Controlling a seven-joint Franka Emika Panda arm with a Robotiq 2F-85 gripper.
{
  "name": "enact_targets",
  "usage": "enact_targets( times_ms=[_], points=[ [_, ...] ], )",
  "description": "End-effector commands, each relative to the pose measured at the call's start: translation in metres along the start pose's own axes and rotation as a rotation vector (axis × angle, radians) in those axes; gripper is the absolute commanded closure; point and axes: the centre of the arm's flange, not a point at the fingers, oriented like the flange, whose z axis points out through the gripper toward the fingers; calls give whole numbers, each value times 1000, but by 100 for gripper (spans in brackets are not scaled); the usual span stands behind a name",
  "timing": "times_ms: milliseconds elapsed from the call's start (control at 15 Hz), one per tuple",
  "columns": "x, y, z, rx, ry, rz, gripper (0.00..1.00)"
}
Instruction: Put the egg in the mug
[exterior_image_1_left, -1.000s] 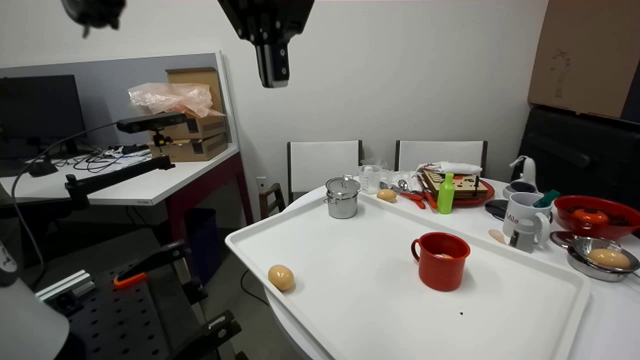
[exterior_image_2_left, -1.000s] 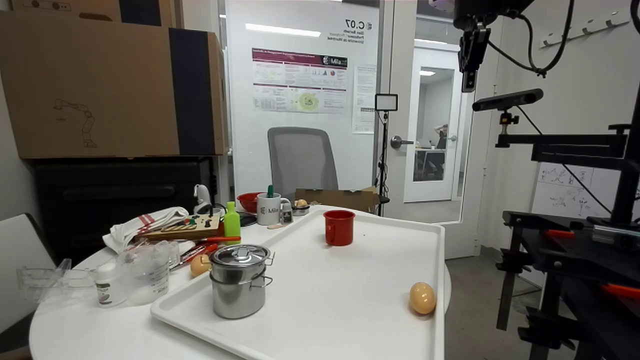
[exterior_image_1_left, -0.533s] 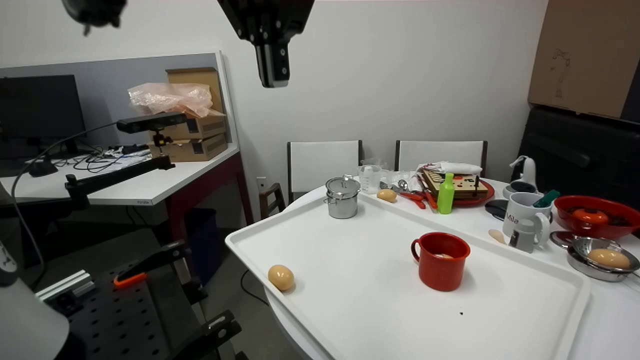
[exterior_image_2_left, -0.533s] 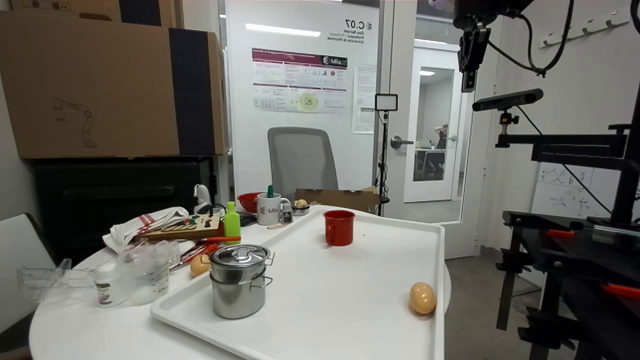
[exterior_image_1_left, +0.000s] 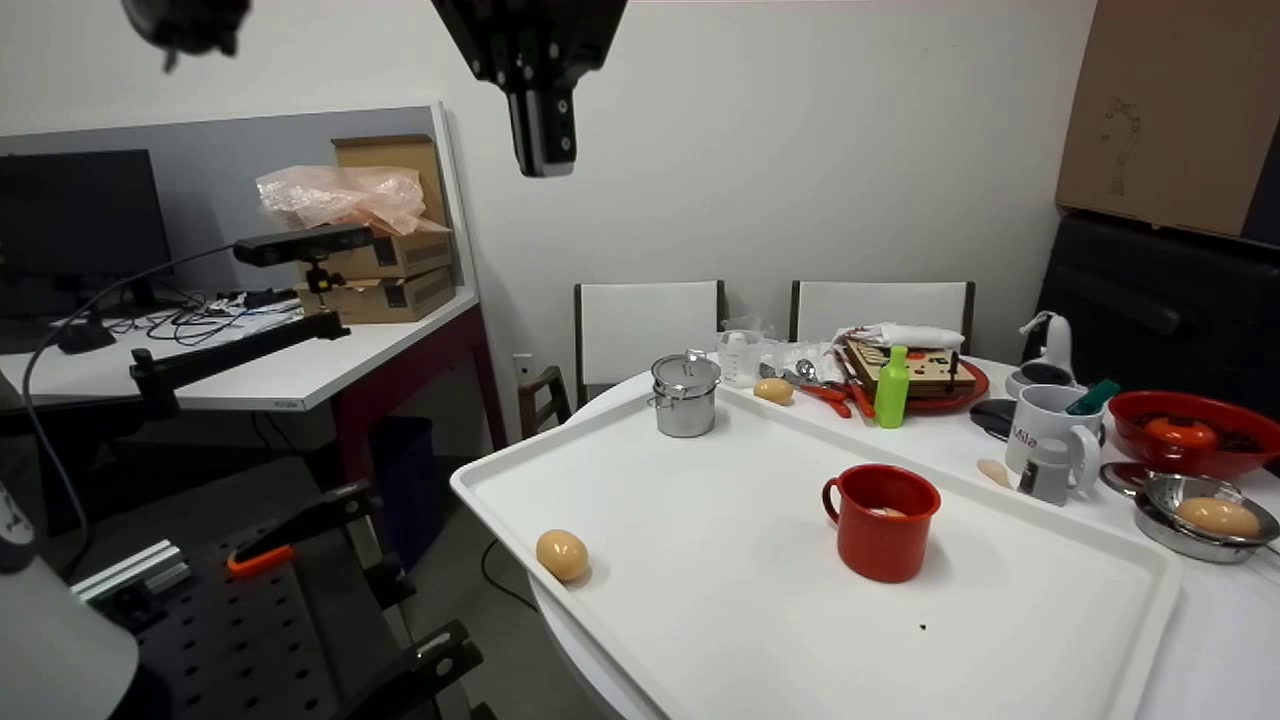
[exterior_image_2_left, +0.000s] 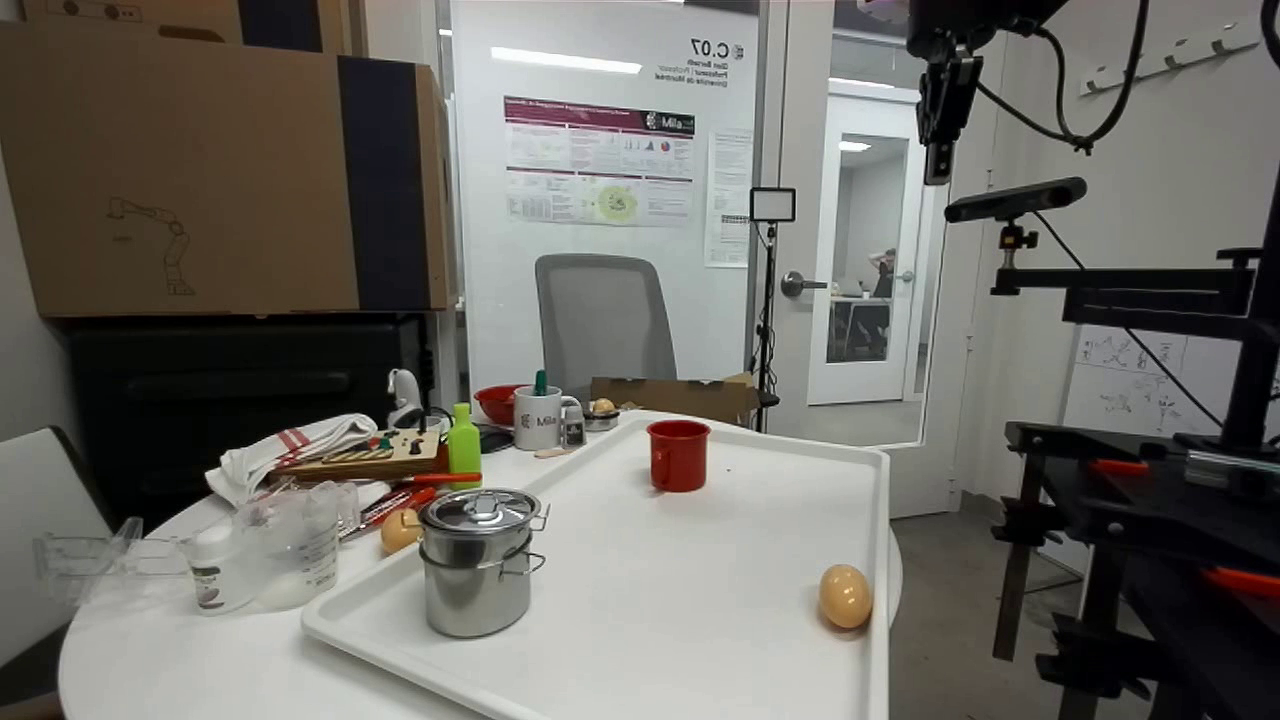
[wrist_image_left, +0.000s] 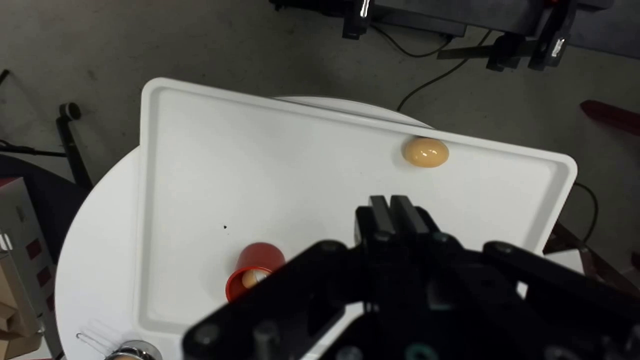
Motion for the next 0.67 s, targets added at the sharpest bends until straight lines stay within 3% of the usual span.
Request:
enact_targets(
  times_ms=[0, 600],
  points=[
    [-5, -3, 2, 2, -12, -9, 90],
    [-21, 14, 6, 3, -35, -40, 92]
  ],
)
